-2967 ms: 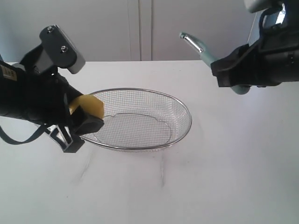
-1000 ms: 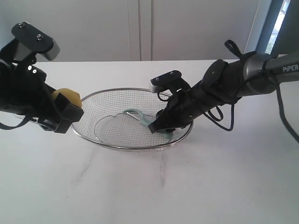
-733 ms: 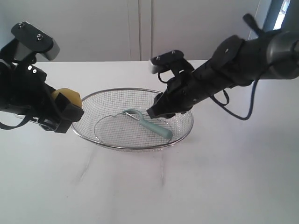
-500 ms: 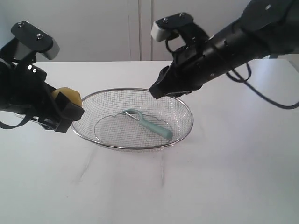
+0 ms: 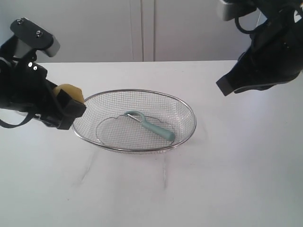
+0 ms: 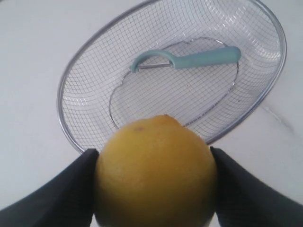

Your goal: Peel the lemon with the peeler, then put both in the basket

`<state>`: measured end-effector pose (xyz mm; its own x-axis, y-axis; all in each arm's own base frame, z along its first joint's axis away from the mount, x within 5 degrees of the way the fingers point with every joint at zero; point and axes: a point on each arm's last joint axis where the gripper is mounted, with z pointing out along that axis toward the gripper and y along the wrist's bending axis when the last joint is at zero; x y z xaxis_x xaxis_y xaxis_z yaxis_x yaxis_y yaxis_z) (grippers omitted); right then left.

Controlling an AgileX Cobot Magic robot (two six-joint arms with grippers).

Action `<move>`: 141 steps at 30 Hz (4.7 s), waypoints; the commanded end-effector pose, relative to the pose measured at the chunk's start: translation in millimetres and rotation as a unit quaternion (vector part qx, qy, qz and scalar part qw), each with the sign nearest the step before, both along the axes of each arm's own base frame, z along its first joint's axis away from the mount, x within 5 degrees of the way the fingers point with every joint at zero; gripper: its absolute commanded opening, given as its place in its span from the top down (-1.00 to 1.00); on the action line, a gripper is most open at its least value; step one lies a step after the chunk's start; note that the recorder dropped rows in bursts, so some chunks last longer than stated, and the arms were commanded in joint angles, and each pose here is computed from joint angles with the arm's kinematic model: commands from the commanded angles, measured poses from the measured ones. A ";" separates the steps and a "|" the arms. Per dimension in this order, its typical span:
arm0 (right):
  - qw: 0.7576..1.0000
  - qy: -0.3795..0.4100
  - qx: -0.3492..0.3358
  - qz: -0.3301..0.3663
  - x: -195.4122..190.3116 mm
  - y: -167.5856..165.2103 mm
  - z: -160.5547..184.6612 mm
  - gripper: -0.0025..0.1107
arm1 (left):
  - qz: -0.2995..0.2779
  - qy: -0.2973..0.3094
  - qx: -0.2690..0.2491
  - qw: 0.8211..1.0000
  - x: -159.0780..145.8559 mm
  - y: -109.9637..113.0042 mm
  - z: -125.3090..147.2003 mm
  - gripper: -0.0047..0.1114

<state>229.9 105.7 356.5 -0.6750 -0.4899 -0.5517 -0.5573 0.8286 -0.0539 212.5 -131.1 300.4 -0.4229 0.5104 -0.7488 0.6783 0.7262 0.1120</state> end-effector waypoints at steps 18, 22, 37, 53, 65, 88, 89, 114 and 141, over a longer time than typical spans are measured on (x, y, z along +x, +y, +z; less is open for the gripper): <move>1.000 0.006 -0.002 -0.018 -2.3 -3.4 -1.2 0.96 | 0.050 0.022 0.011 0.998 110.8 -54.1 -98.1 0.92; 1.000 0.002 0.001 -0.018 -1.7 -2.9 -0.8 0.96 | 0.044 0.047 0.023 0.998 125.3 -63.8 -107.2 0.92; 1.000 -0.002 0.003 -0.018 -1.1 -2.7 -0.4 0.96 | 0.044 0.074 0.043 0.995 142.2 -72.9 -147.2 0.92; 1.000 -0.007 0.005 -0.018 -0.2 -2.4 0.3 0.96 | 0.048 0.076 0.036 0.995 141.2 -73.5 -144.0 -0.42; 1.000 -0.008 0.006 -0.018 -0.1 -2.3 0.4 0.96 | 0.021 0.170 0.073 0.983 118.9 -67.5 -132.2 -0.14; 1.000 -0.008 0.006 -0.018 -0.1 -2.3 0.4 0.96 | -0.019 0.140 0.032 0.989 78.4 -53.1 26.2 0.72; 1.000 -0.008 0.006 -0.018 -0.1 -2.3 0.4 0.96 | -0.032 0.153 0.043 0.987 65.2 -46.1 39.2 0.92; 0.997 -0.062 0.032 -0.020 7.8 1.2 7.1 0.96 | -0.062 0.065 -0.046 0.995 -142.6 61.3 73.9 0.92; 0.996 -0.080 0.040 -0.021 10.3 2.1 9.6 0.96 | -0.062 0.048 -0.053 0.995 -150.0 65.7 76.7 0.92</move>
<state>241.1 108.8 365.3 -0.5962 -0.4214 -0.6834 -0.5173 0.8526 -0.0744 66.8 -67.1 376.8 -0.4319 0.5007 -0.7502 0.7708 0.6368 -0.0188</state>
